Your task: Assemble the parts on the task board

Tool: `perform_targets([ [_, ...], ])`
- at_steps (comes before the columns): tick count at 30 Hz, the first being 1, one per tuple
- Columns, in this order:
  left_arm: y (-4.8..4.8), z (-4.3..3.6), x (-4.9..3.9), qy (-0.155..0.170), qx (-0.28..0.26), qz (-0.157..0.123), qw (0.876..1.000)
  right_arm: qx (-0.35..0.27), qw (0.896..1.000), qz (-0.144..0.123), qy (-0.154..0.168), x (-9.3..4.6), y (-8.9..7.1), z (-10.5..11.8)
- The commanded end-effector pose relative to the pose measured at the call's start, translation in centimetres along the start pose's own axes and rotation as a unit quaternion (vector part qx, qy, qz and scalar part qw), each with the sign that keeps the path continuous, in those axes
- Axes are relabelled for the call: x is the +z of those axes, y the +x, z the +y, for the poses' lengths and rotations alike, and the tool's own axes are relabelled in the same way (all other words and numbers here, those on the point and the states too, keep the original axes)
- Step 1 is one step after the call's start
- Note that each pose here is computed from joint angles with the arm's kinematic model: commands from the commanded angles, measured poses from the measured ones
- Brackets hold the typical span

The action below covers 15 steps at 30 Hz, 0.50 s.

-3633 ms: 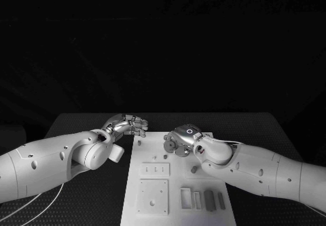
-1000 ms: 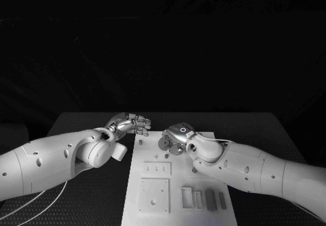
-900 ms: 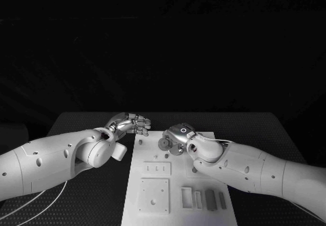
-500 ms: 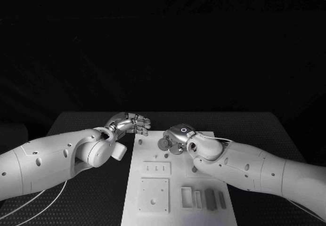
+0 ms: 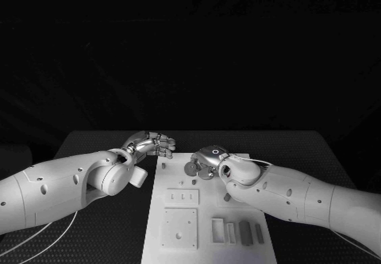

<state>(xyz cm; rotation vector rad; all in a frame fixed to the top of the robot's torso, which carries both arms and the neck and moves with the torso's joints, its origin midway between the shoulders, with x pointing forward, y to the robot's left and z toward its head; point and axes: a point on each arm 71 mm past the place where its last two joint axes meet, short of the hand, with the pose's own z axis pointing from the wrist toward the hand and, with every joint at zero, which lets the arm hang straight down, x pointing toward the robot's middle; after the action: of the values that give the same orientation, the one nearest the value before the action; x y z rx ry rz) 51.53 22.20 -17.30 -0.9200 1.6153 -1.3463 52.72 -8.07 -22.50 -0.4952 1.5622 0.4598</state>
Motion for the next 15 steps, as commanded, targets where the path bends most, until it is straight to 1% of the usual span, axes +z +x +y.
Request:
perform_targets([
  [1,0.05,-0.18,0.02,0.004,0.001,0.001,1.0,0.014,1.0,-0.014,-0.008,-0.3,0.2,0.0],
  [2,0.05,-0.18,0.02,0.005,0.001,0.001,1.0,0.017,1.0,-0.019,-0.009,-0.4,0.2,0.0],
  [7,-0.07,-0.17,-0.01,0.005,0.001,0.0,1.0,0.054,0.995,-0.079,-0.012,-1.0,-0.8,-0.3],
  [11,-0.47,-0.14,-0.07,0.006,0.003,-0.006,1.0,0.072,0.992,-0.1,-0.015,-1.6,-1.6,-0.7],
  [12,-0.57,-0.15,-0.03,0.007,0.005,-0.007,1.0,0.076,0.991,-0.108,-0.014,-1.8,-2.0,-1.0],
  [13,-0.67,-0.13,0.0,0.007,0.005,-0.009,1.0,0.077,0.991,-0.112,-0.014,-2.0,-2.2,-1.2],
  [15,-0.84,-0.1,0.05,0.007,0.006,-0.011,1.0,0.091,0.988,-0.121,-0.01,-2.4,-3.0,-2.0],
])
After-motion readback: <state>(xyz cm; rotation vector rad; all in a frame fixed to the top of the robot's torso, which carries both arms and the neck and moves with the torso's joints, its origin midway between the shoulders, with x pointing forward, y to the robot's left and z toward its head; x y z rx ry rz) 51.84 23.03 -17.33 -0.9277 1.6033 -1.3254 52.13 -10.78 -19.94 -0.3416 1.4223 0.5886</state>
